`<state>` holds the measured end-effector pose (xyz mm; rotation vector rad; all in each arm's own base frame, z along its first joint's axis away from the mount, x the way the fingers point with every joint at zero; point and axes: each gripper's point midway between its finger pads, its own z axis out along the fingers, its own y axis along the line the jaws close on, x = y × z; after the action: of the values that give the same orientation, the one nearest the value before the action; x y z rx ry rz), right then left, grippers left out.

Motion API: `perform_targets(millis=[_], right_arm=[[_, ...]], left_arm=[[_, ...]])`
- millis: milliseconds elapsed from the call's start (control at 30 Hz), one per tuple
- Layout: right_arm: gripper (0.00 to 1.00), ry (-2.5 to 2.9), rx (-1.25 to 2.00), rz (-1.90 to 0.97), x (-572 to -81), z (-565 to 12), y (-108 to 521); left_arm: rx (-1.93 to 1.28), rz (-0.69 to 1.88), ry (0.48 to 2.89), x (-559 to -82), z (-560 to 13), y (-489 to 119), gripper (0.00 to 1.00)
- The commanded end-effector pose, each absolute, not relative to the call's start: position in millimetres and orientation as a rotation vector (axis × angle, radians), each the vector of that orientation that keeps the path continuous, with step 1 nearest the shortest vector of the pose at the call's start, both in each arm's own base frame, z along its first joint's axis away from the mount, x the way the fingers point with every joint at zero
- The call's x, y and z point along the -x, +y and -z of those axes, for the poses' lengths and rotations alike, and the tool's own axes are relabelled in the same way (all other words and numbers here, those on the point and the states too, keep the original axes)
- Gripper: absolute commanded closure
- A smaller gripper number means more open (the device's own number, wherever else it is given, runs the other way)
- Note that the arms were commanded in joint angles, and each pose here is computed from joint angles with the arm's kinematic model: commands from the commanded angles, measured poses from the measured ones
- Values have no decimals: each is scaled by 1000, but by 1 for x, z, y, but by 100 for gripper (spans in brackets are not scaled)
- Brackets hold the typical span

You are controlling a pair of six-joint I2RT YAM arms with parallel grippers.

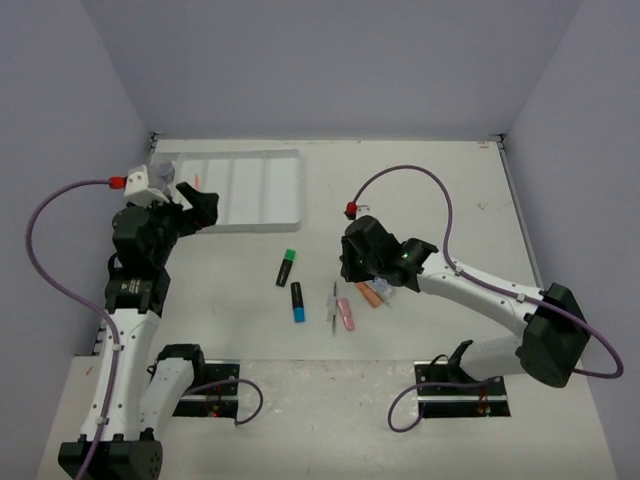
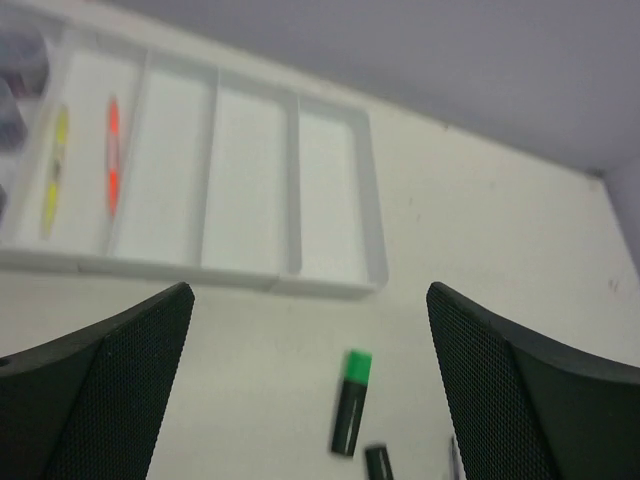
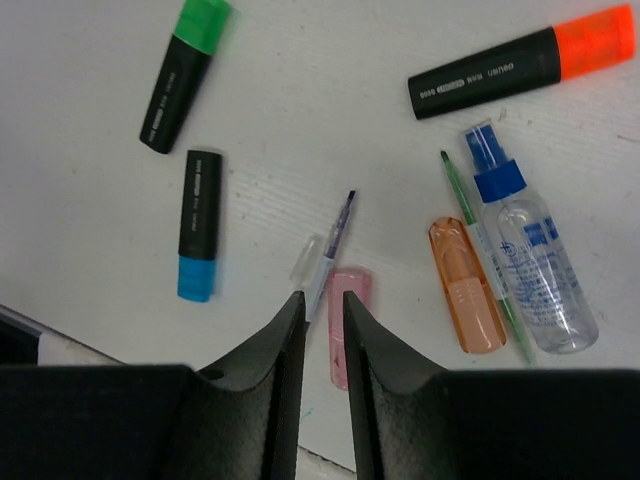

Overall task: Sort the stationery into containers
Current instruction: Pick up the pen from the center of the board.

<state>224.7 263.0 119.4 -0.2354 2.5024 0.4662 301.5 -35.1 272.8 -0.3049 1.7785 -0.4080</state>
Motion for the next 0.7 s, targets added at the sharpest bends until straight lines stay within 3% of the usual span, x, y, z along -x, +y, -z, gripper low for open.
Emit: perform_targets(millis=[0, 267, 667], right_arm=[[77, 2523, 128, -341, -231, -101, 258], [87, 2555, 414, 7, -244, -67, 230], [84, 2564, 508, 127, -260, -54, 213]], left_arm=[[179, 400, 1932, -281, -222, -54, 0], [84, 426, 1950, -272, -219, -72, 0], [15, 487, 1958, -268, -217, -87, 0]])
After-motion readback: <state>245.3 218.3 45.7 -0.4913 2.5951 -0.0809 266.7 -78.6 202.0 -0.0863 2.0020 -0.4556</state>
